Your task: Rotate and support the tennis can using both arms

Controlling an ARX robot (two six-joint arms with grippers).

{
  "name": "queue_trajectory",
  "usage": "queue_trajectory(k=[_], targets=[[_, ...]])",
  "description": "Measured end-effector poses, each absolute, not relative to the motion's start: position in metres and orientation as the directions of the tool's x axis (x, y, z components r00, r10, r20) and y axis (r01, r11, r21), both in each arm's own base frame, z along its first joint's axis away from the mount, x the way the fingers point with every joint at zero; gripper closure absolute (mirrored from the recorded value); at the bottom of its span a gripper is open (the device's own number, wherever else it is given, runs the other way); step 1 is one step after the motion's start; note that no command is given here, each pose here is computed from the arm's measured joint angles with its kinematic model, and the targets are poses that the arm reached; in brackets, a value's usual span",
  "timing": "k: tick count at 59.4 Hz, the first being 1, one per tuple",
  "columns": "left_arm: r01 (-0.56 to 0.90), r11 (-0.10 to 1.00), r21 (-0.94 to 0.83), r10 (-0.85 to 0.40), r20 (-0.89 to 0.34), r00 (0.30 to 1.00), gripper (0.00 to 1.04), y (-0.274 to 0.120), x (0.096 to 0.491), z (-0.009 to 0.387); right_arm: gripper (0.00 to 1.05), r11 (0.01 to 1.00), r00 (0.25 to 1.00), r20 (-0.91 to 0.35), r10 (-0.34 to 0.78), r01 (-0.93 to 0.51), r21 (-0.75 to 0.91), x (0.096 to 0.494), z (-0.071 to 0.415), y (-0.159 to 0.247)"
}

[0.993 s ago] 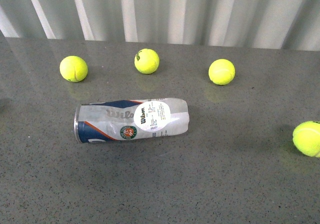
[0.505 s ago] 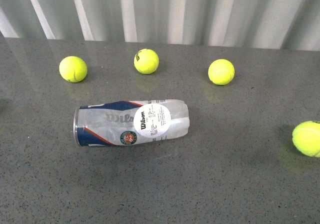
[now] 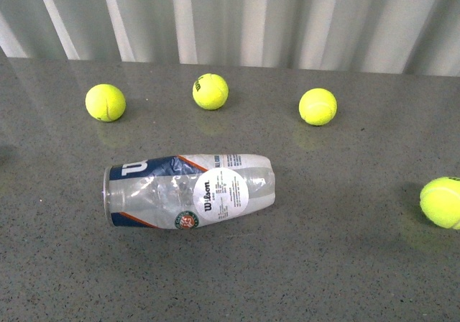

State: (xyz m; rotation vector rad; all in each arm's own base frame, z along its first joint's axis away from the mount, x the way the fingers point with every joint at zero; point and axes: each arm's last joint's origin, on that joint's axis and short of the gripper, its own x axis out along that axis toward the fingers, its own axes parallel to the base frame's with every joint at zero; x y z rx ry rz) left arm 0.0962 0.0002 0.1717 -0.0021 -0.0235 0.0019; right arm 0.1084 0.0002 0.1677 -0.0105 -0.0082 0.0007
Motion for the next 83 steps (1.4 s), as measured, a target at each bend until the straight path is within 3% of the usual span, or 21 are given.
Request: queue_trajectory(k=[29, 47, 51, 55, 57, 61, 71, 76, 83], targets=[[-0.002, 1.0, -0.002, 0.002, 0.023, 1.0, 0.07, 0.0, 0.096, 0.172, 1.01, 1.0, 1.0, 0.001, 0.001, -0.001, -0.011, 0.098, 0.165, 0.0], [-0.002, 1.0, -0.002, 0.002, 0.023, 1.0, 0.07, 0.0, 0.096, 0.172, 0.49, 1.0, 1.0, 0.001, 0.001, -0.001, -0.01, 0.098, 0.165, 0.0], [-0.003, 1.0, -0.003, 0.003, 0.022, 1.0, 0.07, 0.0, 0.096, 0.172, 0.33, 1.0, 1.0, 0.001, 0.001, -0.001, -0.01, 0.098, 0.165, 0.0], [-0.086, 0.995, -0.06, 0.079, -0.103, 0.992, 0.07, 0.0, 0.098, 0.17, 0.21, 1.0, 1.0, 0.001, 0.001, -0.001, -0.01, 0.098, 0.165, 0.0], [-0.126, 0.988, -0.093, 0.11, -0.162, 0.981, 0.07, 0.001, 0.105, 0.176, 0.16, 1.0, 1.0, 0.001, 0.001, -0.001, -0.01, 0.098, 0.165, 0.0], [-0.134, 0.984, -0.116, 0.114, -0.166, 0.98, 0.07, 0.0, 0.124, 0.197, 0.05, 1.0, 1.0, 0.001, 0.001, -0.001, -0.009, 0.098, 0.165, 0.0], [-0.04, 0.986, -0.162, 0.022, -0.11, 0.994, 0.07, -0.004, 0.199, 0.239, 0.07, 1.0, 1.0, 0.001, 0.0, 0.0, -0.01, 0.098, 0.165, 0.0], [-0.008, 0.982, -0.19, -0.028, -0.188, 0.982, 0.07, -0.008, 0.239, 0.233, 0.07, 1.0, 1.0, 0.001, 0.0, 0.0, -0.01, 0.098, 0.165, 0.0], [0.004, 0.97, -0.244, -0.107, -0.41, 0.906, 0.07, -0.019, 0.288, 0.185, 0.07, 1.0, 1.0, 0.001, 0.001, -0.001, -0.01, 0.098, 0.165, 0.0]])
